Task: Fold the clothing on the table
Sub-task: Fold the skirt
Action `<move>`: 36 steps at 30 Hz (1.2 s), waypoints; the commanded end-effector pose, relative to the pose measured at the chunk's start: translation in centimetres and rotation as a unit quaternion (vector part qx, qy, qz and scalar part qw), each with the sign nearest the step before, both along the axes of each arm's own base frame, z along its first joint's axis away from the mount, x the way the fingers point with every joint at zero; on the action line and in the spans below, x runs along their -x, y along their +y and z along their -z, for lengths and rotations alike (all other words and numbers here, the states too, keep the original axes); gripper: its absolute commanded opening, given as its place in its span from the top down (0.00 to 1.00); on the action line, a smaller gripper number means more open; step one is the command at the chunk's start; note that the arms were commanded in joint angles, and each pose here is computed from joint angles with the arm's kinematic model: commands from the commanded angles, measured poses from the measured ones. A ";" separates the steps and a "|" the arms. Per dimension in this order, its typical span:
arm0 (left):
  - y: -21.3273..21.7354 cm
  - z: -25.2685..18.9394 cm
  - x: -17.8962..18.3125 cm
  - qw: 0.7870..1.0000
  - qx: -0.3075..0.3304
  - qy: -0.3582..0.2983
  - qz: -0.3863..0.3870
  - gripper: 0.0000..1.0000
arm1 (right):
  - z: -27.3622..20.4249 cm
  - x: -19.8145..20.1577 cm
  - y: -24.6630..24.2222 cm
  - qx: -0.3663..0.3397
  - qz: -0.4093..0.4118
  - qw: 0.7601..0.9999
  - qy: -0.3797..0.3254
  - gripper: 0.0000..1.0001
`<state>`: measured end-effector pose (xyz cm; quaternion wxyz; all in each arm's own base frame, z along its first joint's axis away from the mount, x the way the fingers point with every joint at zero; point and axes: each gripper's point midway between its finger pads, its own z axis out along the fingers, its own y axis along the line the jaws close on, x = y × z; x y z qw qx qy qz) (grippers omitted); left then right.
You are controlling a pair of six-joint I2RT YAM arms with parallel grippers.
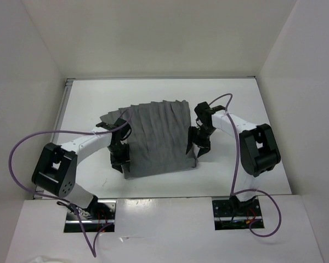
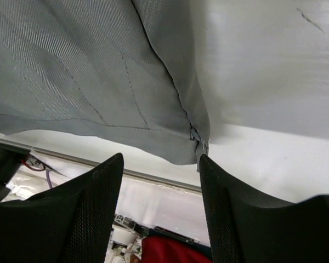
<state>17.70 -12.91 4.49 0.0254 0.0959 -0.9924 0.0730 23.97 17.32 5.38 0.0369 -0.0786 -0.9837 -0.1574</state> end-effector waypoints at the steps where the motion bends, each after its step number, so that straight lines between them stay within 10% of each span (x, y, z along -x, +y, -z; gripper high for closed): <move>1: 0.2 0.8 -0.2 0.999 -0.019 0.008 -0.027 0.57 | -2.3 -0.1 0.0 0.002 0.007 1.000 -0.018 0.37; 10: -0.9 4.0 1.9 0.997 -0.056 0.042 -0.021 0.61 | -3.8 -0.3 -0.6 0.019 -0.011 1.000 -0.022 0.37; 17: -2.0 7.2 2.8 0.996 -0.051 0.067 -0.001 0.95 | -1.5 1.5 -1.4 0.035 -0.018 0.999 0.019 0.37; 28: -2.2 6.6 0.0 0.997 -0.070 0.035 0.021 0.99 | 3.5 2.0 -2.1 0.058 -0.019 0.997 0.038 0.43; 32: -2.3 6.5 -0.3 0.997 -0.067 0.030 0.032 1.00 | 5.5 0.4 -0.5 0.028 -0.009 0.999 0.030 0.56; 36: -2.6 6.7 -2.2 0.997 -0.059 0.016 0.040 1.00 | 5.6 -3.8 -0.1 0.032 0.024 0.999 -0.016 0.95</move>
